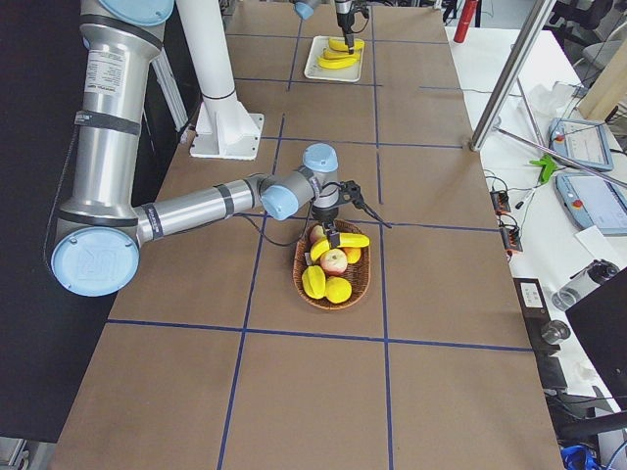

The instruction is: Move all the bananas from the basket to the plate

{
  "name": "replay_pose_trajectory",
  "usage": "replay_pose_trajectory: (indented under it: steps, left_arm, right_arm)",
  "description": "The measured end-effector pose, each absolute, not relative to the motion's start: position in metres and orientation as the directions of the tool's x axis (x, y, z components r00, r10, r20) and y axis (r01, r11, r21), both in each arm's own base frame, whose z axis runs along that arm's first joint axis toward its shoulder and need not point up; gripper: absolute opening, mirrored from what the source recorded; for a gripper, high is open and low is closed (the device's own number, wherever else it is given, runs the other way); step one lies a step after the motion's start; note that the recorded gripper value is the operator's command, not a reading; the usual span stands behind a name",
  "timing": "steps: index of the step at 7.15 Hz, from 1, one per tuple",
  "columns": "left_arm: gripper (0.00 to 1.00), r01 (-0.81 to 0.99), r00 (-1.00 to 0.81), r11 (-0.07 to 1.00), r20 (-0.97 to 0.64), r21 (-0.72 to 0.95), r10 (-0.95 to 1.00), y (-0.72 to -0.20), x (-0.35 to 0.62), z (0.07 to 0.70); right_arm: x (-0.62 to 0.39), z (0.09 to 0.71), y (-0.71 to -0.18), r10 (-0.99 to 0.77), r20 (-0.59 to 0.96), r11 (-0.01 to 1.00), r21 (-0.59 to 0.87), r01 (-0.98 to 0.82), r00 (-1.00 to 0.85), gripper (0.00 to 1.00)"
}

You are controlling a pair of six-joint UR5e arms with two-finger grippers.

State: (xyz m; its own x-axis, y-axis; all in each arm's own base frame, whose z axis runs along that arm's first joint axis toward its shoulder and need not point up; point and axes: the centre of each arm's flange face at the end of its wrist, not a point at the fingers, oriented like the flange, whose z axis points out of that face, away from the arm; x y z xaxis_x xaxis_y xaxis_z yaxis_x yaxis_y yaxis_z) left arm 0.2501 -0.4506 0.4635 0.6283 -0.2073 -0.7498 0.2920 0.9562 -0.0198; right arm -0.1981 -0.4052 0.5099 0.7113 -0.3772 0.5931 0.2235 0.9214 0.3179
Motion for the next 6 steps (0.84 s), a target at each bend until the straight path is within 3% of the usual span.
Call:
replay_pose_trajectory:
  steps: [2,6]
  left_arm:
    - [1.00,0.292,0.626,0.956,-0.752,-0.019,-0.206,-0.452,0.252,0.462]
    - [1.00,0.290,0.627,0.957,-0.752,-0.019,-0.205,-0.453,0.252,0.462]
  right_arm:
    - [-0.205,0.525,-0.404,-0.382,0.568,0.920,0.306,0.244,0.729,0.96]
    - [-0.206,0.538,-0.403,-0.379,0.547,0.922,0.294,0.253,0.747,0.67]
